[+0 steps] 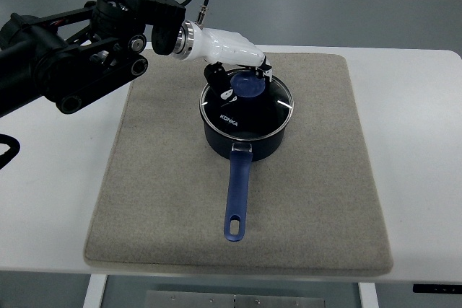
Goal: Open pot lid and place left with left hand
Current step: 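Close the left hand fingers around the blue lid knob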
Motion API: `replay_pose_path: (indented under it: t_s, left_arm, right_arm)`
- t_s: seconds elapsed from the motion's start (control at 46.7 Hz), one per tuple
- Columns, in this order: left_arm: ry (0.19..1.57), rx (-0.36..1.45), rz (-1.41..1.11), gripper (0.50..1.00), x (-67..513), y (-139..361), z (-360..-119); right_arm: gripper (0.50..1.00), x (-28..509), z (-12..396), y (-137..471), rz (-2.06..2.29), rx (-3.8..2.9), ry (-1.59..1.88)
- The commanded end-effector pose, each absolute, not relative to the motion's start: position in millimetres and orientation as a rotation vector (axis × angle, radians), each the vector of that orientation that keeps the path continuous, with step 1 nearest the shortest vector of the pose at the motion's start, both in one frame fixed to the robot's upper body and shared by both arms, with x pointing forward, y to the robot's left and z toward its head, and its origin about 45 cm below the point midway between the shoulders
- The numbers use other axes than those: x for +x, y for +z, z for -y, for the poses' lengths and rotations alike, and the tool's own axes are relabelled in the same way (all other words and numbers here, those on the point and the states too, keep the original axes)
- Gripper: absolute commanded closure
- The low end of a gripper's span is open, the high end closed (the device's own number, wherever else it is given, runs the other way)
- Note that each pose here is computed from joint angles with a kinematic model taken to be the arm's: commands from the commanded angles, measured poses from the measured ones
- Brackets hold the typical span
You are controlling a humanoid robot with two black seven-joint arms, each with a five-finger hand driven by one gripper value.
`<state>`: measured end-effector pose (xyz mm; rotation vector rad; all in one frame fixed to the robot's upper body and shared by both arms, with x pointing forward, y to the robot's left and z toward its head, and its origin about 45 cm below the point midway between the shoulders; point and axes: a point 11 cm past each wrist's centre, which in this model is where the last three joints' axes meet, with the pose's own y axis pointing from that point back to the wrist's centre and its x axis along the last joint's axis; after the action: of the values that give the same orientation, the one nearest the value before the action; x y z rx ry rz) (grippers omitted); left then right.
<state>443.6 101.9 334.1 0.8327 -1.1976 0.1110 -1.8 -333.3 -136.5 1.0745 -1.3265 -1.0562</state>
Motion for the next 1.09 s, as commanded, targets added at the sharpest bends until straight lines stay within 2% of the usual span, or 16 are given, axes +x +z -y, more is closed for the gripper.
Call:
replay_pose_path:
  t_s: [0.0,0.214,0.257,0.321,0.45,0.514,0.557,0.707,1.071]
  left_arm:
    - [0.110,0.836,1.200,0.793,443.8,334.0,-102.2]
    - [0.110,0.836,1.199,0.802,443.7,333.4,-102.3]
    - [0.111,0.837,1.199,0.831,443.9,333.5,-103.1]
    - [0.111,0.837,1.199,0.840,443.9,333.5,-103.1]
    - [0.111,0.837,1.199,0.911,443.9,333.5,-103.1]
    - [0.112,0.837,1.201,0.924,444.0,333.6,-103.1]
    - [0.111,0.838,1.200,0.956,444.0,333.4,-103.1]
    - [0.112,0.838,1.202,0.999,444.1,333.5,-103.1]
    - [0.103,0.865,1.230,1.000,445.5,332.7,-105.4]
  right_arm:
    - [0.585,-1.5,333.2,-136.4,1.327,1.075,-1.056]
    - [0.585,-1.5,333.2,-136.4,1.327,1.075,-1.056]
    - [0.585,-2.3,333.2,-136.5,1.327,1.073,-1.058]
    - [0.585,-2.4,333.3,-136.5,1.326,1.074,-1.057]
    - [0.585,-1.5,333.2,-136.4,1.327,1.075,-1.056]
    - [0.585,-1.5,333.2,-136.4,1.327,1.075,-1.056]
    - [0.585,-1.5,333.2,-136.4,1.327,1.075,-1.056]
    - [0.585,-2.4,333.3,-136.5,1.326,1.074,-1.057]
    - [0.585,-1.5,333.2,-136.4,1.327,1.075,-1.056]
